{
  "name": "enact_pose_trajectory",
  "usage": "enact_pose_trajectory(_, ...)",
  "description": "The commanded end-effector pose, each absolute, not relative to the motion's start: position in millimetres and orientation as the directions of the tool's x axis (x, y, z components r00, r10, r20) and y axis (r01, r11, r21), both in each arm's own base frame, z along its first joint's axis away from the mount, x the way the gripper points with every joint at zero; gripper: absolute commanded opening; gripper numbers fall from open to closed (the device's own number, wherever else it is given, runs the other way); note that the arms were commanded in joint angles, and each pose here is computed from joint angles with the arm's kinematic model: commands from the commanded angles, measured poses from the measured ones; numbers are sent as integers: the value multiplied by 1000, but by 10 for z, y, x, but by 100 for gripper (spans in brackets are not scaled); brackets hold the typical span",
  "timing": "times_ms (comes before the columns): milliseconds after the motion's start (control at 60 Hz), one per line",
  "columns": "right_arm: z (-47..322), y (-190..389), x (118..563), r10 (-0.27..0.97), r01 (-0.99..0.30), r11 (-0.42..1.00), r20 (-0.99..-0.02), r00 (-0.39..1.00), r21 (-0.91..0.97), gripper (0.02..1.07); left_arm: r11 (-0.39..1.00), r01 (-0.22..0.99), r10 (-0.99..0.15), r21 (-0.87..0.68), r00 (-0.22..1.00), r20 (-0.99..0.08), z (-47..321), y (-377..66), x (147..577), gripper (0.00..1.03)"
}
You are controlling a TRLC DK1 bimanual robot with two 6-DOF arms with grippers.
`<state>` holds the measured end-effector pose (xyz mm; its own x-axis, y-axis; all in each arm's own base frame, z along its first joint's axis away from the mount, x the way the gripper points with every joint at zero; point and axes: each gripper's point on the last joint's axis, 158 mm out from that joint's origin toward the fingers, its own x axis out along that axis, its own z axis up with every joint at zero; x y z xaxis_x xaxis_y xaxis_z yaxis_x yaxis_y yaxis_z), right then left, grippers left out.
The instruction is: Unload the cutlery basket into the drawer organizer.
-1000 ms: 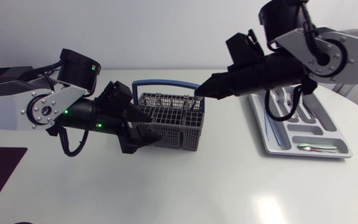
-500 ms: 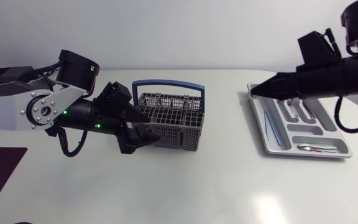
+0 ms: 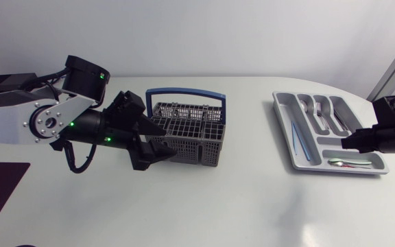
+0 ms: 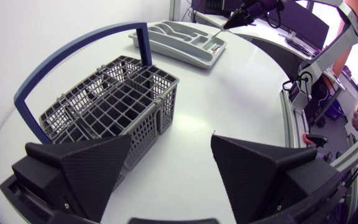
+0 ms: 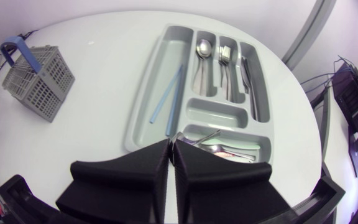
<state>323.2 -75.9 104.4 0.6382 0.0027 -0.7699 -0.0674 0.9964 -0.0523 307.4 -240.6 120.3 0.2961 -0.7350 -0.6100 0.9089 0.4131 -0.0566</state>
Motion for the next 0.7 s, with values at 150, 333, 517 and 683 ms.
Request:
enact_pose_trajectory(150, 581, -1221, 3159, -76, 7, 996, -809, 583, -89, 10, 396, 916, -733, -70, 270, -625, 1123, -2445, 3033, 95)
enact_pose_trajectory(333, 323, -1484, 3229, -109, 60, 994, -825, 554, -91, 11, 400, 914, -731, -67, 275, -625, 1160, -2420, 3024, 95)
enact_pose_trajectory(517, 143, -1646, 3291, -134, 97, 991, -839, 527, -97, 12, 421, 905, -724, -59, 296, -623, 1211, -2325, 3037, 95)
enact_pose_trajectory(683, 33, -1730, 3337, -144, 111, 989, -847, 512, -101, 40, 451, 891, -711, -44, 330, -621, 1255, -2183, 3105, 95)
